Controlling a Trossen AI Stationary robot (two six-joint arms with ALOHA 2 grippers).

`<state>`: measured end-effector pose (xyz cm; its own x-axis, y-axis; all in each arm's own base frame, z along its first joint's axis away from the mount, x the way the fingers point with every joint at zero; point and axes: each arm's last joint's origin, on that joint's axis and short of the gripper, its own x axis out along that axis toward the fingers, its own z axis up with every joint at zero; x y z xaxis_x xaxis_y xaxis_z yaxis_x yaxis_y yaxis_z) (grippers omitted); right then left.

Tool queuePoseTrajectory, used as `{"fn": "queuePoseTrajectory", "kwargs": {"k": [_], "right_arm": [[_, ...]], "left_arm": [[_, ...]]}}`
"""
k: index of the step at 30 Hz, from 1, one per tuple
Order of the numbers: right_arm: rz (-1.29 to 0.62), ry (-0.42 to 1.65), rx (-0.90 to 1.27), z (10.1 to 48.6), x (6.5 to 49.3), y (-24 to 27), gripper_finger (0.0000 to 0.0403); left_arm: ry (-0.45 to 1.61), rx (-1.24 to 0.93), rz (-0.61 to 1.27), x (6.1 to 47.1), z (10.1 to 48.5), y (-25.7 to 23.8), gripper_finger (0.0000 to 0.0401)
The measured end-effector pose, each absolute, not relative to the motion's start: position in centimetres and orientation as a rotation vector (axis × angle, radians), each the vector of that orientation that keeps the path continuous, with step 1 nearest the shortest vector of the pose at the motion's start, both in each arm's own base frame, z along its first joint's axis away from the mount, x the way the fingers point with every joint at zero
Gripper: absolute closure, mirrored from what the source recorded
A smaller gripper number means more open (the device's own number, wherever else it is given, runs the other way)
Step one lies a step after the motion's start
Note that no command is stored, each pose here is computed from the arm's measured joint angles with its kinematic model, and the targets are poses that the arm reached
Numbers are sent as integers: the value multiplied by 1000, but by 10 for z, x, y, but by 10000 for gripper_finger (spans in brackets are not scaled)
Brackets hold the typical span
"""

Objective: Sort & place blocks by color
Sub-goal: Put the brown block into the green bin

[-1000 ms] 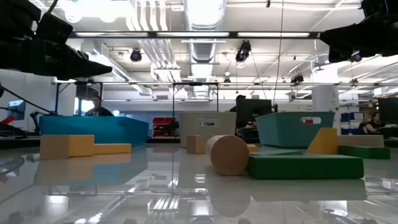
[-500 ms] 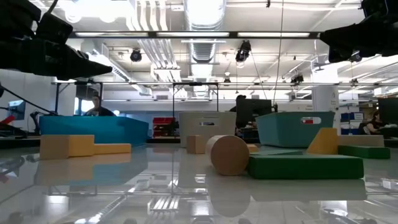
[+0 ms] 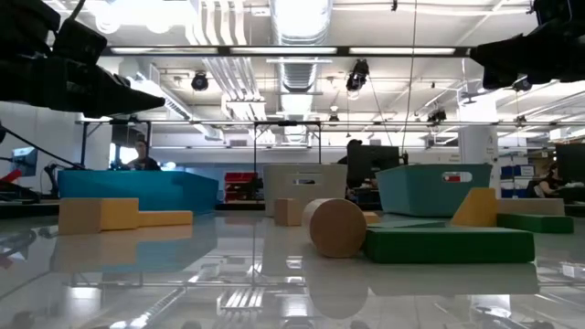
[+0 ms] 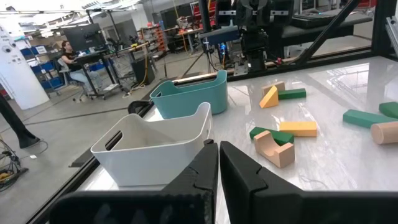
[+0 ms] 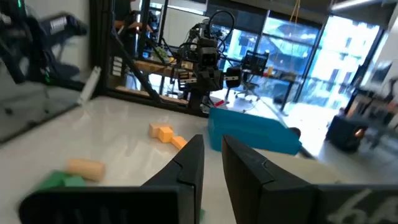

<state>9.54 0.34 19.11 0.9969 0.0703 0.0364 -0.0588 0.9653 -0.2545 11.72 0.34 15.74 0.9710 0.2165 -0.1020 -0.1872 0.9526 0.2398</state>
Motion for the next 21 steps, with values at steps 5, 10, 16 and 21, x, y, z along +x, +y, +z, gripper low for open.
{"fn": "queuePoseTrajectory", "kwargs": {"k": [5, 10, 16, 21], "right_arm": [[65, -47, -312, 191, 95, 3, 353], [67, -45, -255, 191, 95, 3, 353], [72, -50, -38, 192, 95, 4, 353], [77, -41, 167, 192, 95, 4, 353]], "left_arm": [[128, 231, 206, 117, 157, 3, 401], [128, 231, 205, 117, 157, 3, 401], [128, 231, 206, 117, 157, 3, 401], [124, 231, 221, 117, 158, 4, 401]]}}
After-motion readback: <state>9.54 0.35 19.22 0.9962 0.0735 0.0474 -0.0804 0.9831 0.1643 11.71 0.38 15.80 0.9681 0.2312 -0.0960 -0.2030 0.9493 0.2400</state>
